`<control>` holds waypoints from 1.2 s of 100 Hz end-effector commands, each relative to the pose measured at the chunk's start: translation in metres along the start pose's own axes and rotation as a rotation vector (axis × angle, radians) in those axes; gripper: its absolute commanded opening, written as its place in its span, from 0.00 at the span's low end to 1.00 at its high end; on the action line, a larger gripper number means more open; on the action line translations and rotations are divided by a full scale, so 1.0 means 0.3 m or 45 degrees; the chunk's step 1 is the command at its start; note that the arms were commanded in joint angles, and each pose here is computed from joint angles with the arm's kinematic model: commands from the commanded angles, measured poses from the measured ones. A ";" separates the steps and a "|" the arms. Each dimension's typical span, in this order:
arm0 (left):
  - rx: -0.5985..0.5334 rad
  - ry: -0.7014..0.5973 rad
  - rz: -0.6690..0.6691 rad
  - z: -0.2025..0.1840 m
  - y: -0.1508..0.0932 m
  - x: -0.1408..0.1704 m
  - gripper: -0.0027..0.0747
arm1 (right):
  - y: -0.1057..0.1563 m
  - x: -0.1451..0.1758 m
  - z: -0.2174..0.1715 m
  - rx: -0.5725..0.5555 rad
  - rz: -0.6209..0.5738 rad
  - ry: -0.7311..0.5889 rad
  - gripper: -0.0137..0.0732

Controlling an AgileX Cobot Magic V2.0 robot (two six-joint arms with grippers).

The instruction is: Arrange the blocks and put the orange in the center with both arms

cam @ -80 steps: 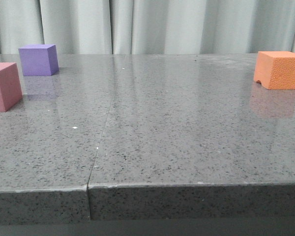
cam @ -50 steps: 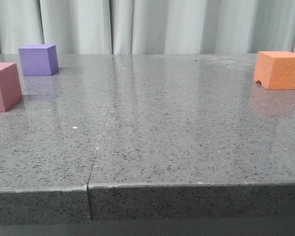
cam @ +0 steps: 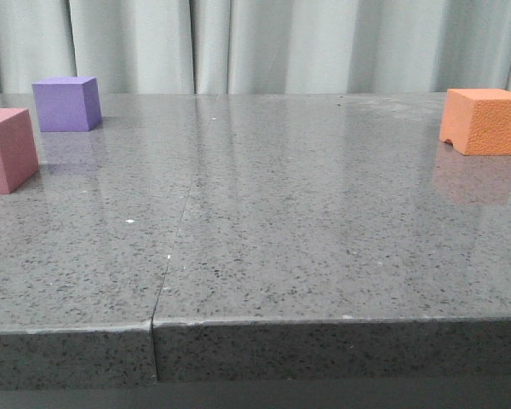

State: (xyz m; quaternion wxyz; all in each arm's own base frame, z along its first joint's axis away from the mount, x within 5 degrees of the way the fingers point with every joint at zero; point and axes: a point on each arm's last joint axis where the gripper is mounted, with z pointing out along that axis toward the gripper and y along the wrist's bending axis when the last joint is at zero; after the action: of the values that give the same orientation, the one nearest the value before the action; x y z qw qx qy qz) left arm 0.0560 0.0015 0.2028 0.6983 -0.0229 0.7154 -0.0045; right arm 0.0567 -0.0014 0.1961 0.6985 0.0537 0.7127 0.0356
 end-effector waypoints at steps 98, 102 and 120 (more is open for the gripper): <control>0.005 -0.081 -0.014 -0.001 0.000 0.018 0.01 | 0.057 -0.417 0.126 0.016 0.076 0.216 0.08; 0.005 -0.081 -0.014 -0.001 0.000 0.018 0.01 | 0.060 -0.436 0.152 0.021 0.076 0.260 0.08; 0.005 -0.081 -0.014 -0.001 0.000 0.018 0.01 | 0.070 -0.503 0.276 0.044 0.076 0.446 0.08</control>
State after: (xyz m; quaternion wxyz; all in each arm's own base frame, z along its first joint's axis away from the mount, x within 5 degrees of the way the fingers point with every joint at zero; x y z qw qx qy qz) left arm 0.0560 0.0015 0.2028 0.6983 -0.0229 0.7154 -0.0045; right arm 0.1244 -0.0003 0.3236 0.5491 0.0837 0.8294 0.0595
